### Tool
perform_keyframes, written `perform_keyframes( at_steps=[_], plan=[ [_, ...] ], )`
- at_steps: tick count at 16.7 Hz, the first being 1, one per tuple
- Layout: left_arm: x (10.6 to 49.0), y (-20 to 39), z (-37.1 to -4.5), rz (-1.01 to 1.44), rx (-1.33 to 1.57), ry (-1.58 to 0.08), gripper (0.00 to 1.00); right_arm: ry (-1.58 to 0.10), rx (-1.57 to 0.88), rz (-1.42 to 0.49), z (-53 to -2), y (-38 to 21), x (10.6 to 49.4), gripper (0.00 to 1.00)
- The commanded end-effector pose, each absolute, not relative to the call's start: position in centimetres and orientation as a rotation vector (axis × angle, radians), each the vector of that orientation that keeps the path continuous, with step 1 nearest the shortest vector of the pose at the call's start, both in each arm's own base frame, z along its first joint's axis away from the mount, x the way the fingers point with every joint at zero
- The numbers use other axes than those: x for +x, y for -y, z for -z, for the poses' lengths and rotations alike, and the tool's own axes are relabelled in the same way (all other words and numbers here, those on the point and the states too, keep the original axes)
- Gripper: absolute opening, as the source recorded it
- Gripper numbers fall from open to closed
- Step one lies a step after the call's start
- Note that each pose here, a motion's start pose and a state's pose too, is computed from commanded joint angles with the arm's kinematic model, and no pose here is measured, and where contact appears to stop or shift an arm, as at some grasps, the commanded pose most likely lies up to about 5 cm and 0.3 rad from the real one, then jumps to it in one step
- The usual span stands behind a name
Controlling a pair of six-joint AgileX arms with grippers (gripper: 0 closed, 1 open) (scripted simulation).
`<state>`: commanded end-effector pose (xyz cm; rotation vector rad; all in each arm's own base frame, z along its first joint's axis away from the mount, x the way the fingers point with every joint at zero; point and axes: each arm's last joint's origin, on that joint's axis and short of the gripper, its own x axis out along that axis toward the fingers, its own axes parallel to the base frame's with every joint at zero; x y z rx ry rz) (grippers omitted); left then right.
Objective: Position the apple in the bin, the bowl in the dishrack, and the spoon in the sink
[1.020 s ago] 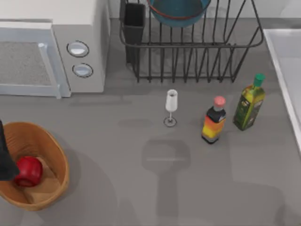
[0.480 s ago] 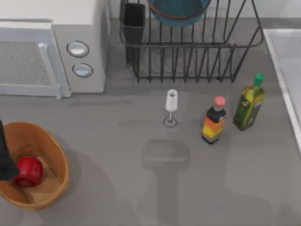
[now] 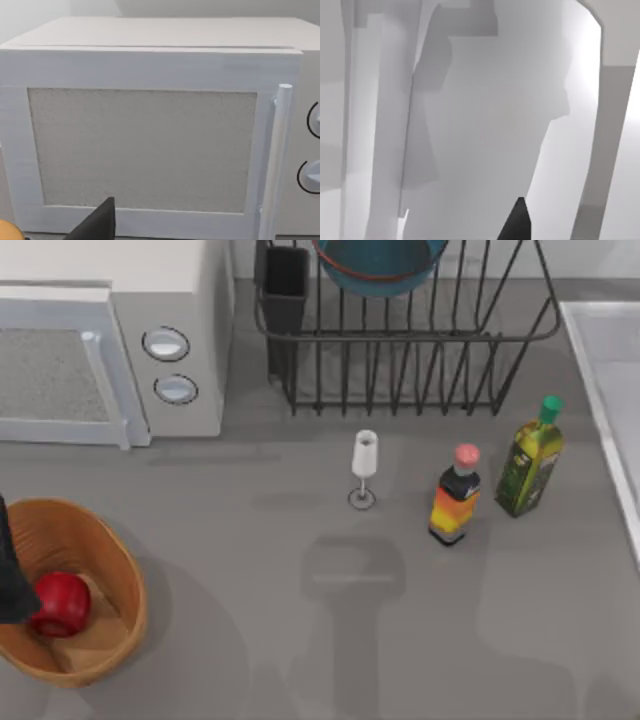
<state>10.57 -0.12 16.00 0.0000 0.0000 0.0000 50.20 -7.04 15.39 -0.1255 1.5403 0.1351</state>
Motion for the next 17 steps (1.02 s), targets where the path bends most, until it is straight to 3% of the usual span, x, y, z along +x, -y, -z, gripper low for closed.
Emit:
perform_keyframes(
  at_steps=[11, 17],
  plan=[
    [10.57, 0.12, -16.0, 0.0, 0.0, 0.0, 1.0, -1.54, -0.125, -0.135, -15.39, 7.04, 50.2, 0.98],
    [10.57, 0.12, -16.0, 0.0, 0.0, 0.0, 1.0, -1.54, -0.125, -0.135, -15.39, 7.04, 50.2, 1.0]
  ],
)
